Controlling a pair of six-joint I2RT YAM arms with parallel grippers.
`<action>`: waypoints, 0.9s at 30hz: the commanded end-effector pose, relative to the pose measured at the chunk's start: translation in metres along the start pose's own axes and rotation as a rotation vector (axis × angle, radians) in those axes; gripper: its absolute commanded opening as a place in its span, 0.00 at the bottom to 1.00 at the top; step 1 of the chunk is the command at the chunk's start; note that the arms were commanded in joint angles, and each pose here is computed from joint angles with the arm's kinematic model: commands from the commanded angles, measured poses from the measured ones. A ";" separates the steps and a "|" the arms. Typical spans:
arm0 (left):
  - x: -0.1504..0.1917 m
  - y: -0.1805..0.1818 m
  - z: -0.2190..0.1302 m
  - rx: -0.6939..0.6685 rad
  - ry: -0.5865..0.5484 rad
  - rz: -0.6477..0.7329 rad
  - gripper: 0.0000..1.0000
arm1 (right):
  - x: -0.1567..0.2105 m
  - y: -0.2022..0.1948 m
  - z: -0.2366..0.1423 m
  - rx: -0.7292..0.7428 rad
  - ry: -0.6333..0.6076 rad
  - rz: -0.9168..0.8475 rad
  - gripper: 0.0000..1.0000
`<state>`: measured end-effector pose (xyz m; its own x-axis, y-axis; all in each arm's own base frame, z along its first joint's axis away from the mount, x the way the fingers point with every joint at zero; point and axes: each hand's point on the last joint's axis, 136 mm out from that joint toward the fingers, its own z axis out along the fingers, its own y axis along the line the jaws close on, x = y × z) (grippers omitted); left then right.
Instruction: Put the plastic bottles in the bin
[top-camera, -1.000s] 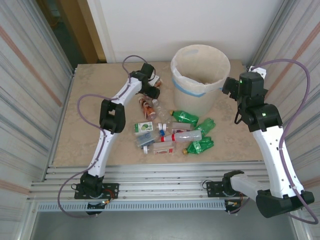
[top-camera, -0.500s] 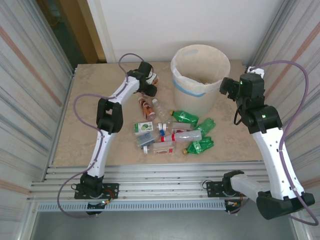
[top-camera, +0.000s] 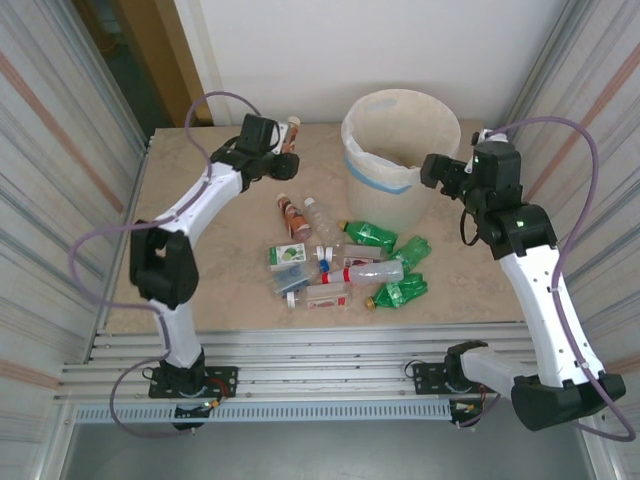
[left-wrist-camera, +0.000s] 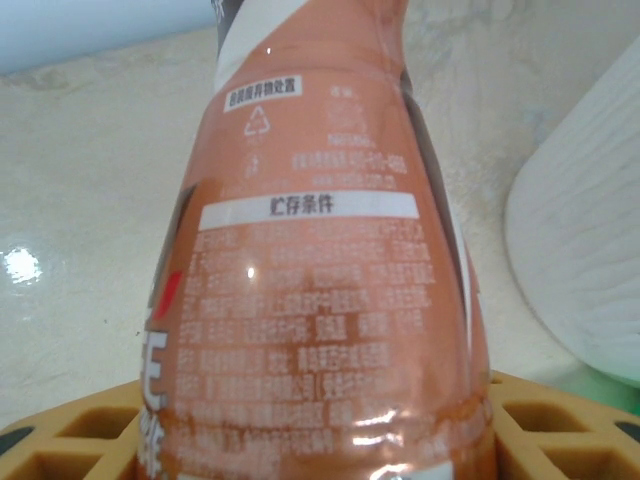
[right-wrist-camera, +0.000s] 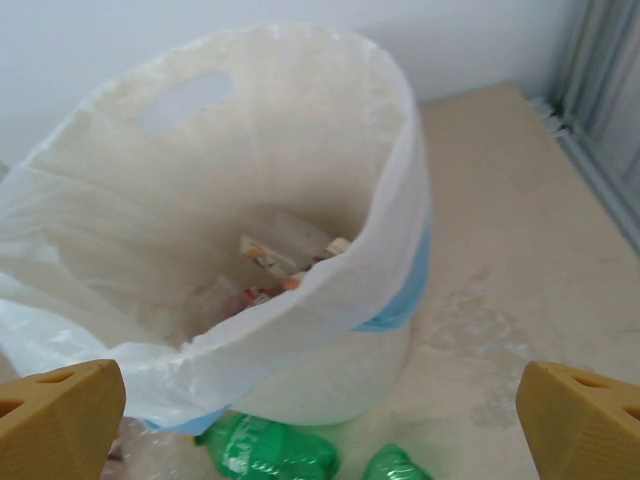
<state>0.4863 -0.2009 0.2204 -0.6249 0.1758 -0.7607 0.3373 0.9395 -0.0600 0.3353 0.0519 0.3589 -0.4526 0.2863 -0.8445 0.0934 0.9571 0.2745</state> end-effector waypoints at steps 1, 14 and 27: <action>-0.018 -0.017 -0.034 0.053 -0.144 -0.037 0.33 | -0.007 0.037 -0.001 -0.170 0.015 0.048 1.00; 0.011 -0.091 -0.146 0.277 -0.464 0.042 0.29 | 0.029 0.183 0.010 -0.668 0.244 0.015 0.96; 0.027 -0.118 -0.183 0.382 -0.564 0.025 0.29 | 0.071 0.283 -0.004 -1.040 0.429 -0.027 0.88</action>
<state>0.3064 -0.2519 0.3086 -0.2268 -0.0219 -0.9737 0.6245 0.7639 -0.1627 0.3389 0.3242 0.3535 -0.7471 0.0576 -0.6622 -0.5471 0.5125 0.6618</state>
